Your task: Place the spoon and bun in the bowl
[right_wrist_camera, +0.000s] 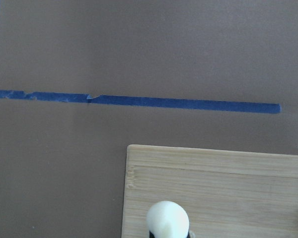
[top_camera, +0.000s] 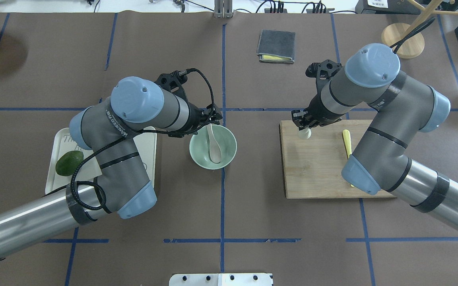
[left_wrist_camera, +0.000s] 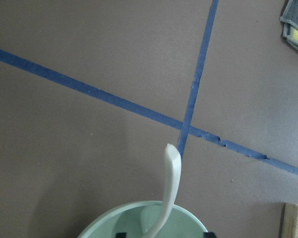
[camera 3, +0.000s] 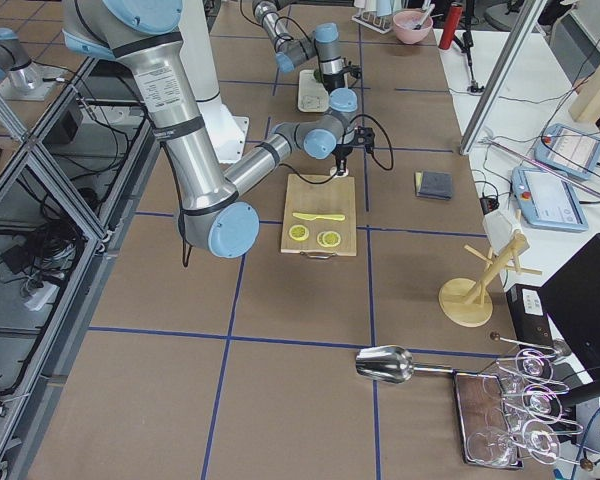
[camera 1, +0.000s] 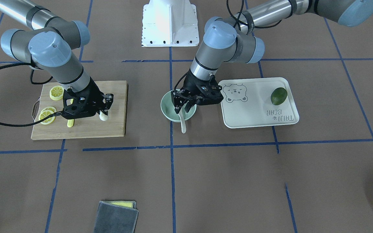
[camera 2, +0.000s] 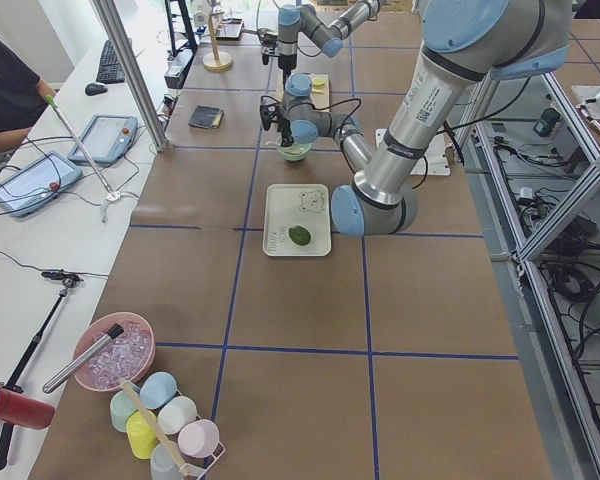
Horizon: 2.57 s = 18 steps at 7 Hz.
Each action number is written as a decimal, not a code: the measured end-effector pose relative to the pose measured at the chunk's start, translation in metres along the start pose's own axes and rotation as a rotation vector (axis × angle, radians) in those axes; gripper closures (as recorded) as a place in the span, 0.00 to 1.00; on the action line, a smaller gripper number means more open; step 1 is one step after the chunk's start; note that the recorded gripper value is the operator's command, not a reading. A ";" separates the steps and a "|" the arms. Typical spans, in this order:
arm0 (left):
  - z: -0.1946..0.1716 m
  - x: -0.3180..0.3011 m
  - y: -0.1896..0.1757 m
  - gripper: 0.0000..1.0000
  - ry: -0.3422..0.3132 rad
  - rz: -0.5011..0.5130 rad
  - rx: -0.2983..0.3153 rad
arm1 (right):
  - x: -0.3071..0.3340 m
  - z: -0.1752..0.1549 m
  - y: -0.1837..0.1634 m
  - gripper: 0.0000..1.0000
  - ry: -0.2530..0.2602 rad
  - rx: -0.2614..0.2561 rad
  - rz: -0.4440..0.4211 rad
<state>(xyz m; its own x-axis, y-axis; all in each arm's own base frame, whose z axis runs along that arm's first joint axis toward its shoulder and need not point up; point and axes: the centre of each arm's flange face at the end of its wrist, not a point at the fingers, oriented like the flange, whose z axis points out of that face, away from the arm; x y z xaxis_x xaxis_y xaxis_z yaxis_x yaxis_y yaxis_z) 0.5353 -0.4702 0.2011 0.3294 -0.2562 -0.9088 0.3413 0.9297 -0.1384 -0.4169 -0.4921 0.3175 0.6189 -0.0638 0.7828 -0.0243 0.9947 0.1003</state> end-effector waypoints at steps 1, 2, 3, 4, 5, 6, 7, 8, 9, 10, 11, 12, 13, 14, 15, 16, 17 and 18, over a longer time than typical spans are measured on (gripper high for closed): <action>-0.011 -0.004 -0.005 0.00 0.008 0.002 -0.010 | -0.013 -0.006 -0.003 1.00 -0.017 0.010 -0.011; -0.026 -0.013 -0.011 0.00 0.011 0.014 -0.021 | -0.029 -0.016 -0.006 1.00 -0.040 0.024 -0.024; -0.045 -0.025 -0.022 0.00 -0.015 0.057 -0.017 | -0.046 -0.026 -0.009 1.00 -0.064 0.038 -0.039; -0.065 -0.033 -0.040 0.00 -0.065 0.122 -0.002 | -0.062 -0.035 -0.009 1.00 -0.086 0.048 -0.054; -0.086 -0.045 -0.063 0.00 -0.118 0.191 0.021 | -0.084 -0.038 -0.005 1.00 -0.109 0.052 -0.072; -0.106 -0.064 -0.087 0.00 -0.168 0.252 0.044 | -0.112 -0.037 0.004 1.00 -0.125 0.058 -0.086; -0.125 -0.084 -0.109 0.00 -0.221 0.309 0.064 | -0.140 -0.031 0.012 1.00 -0.132 0.068 -0.090; -0.146 -0.102 -0.134 0.00 -0.279 0.357 0.081 | -0.166 -0.022 0.019 1.00 -0.134 0.072 -0.090; -0.170 -0.122 -0.159 0.00 -0.333 0.400 0.098 | -0.192 -0.013 0.023 1.00 -0.129 0.084 -0.083; -0.194 -0.149 -0.182 0.00 -0.381 0.438 0.113 | -0.215 -0.003 0.026 1.00 -0.122 0.092 -0.070; -0.218 -0.181 -0.203 0.00 -0.428 0.488 0.123 | -0.228 0.006 0.029 0.66 -0.114 0.096 -0.067; -0.237 -0.209 -0.221 0.00 -0.469 0.545 0.124 | -0.235 0.011 0.032 0.01 -0.108 0.102 -0.068; -0.252 -0.233 -0.234 0.00 -0.502 0.589 0.119 | -0.237 0.013 0.033 0.00 -0.104 0.105 -0.070; -0.268 -0.258 -0.246 0.00 -0.536 0.625 0.113 | -0.237 0.014 0.034 0.00 -0.103 0.106 -0.071; -0.284 -0.284 -0.257 0.00 -0.564 0.657 0.099 | -0.238 0.013 0.034 0.00 -0.103 0.107 -0.070; -0.304 -0.313 -0.267 0.00 -0.578 0.684 0.076 | -0.238 0.013 0.034 0.00 -0.104 0.107 -0.069; -0.322 -0.339 -0.273 0.00 -0.580 0.702 0.053 | -0.238 0.013 0.034 0.00 -0.103 0.107 -0.069; -0.331 -0.358 -0.275 0.00 -0.583 0.706 0.036 | -0.238 0.013 0.034 0.00 -0.102 0.107 -0.069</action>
<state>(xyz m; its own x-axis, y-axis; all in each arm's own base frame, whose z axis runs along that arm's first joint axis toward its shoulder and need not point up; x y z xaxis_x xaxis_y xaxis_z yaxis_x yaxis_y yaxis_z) 0.0322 -0.5462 0.4336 0.8606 0.2663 -0.4342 -0.0841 0.9150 0.3945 -0.5754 -0.4445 0.1427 0.5394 -0.1450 0.8295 -0.0714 0.9737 0.2166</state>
